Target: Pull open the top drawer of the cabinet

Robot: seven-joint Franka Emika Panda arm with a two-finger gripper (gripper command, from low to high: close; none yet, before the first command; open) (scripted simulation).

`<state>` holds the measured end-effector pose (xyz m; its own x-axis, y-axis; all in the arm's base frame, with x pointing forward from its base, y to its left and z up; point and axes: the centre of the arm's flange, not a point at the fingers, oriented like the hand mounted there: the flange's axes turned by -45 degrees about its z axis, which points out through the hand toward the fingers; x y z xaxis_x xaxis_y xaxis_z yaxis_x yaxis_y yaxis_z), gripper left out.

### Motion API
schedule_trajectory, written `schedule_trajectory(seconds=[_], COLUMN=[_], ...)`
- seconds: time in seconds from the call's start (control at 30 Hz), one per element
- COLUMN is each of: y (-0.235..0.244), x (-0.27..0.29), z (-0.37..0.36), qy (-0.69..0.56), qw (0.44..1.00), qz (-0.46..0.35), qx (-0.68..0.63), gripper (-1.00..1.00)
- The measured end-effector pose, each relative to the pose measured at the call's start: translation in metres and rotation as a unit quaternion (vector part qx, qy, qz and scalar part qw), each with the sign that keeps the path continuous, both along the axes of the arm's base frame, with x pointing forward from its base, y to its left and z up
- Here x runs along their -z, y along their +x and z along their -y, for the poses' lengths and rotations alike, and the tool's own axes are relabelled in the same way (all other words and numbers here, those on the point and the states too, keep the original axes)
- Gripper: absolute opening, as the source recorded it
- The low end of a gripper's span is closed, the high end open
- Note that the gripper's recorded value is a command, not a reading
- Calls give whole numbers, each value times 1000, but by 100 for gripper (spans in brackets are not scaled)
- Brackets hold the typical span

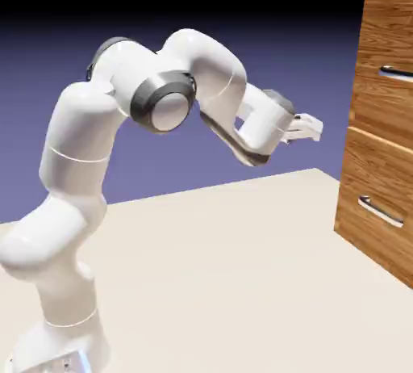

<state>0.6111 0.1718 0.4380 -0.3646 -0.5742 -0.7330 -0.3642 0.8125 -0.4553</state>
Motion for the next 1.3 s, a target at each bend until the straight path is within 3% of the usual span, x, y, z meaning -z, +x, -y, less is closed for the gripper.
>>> schedule_trajectory(seconds=[0.3, 0.67, 0.97, 1.0, 1.3], y=[38, 73, 121, 124, 78], x=[-51, -130, -132, -131, -131], z=[43, 163, 165, 164, 165], qy=[-198, -453, -454, -455, -455], qw=[967, 851, 850, 849, 849], qz=[130, 256, 256, 256, 256], qx=[-98, -79, -78, -78, -78], gripper=[0, 0, 0, -100, -100])
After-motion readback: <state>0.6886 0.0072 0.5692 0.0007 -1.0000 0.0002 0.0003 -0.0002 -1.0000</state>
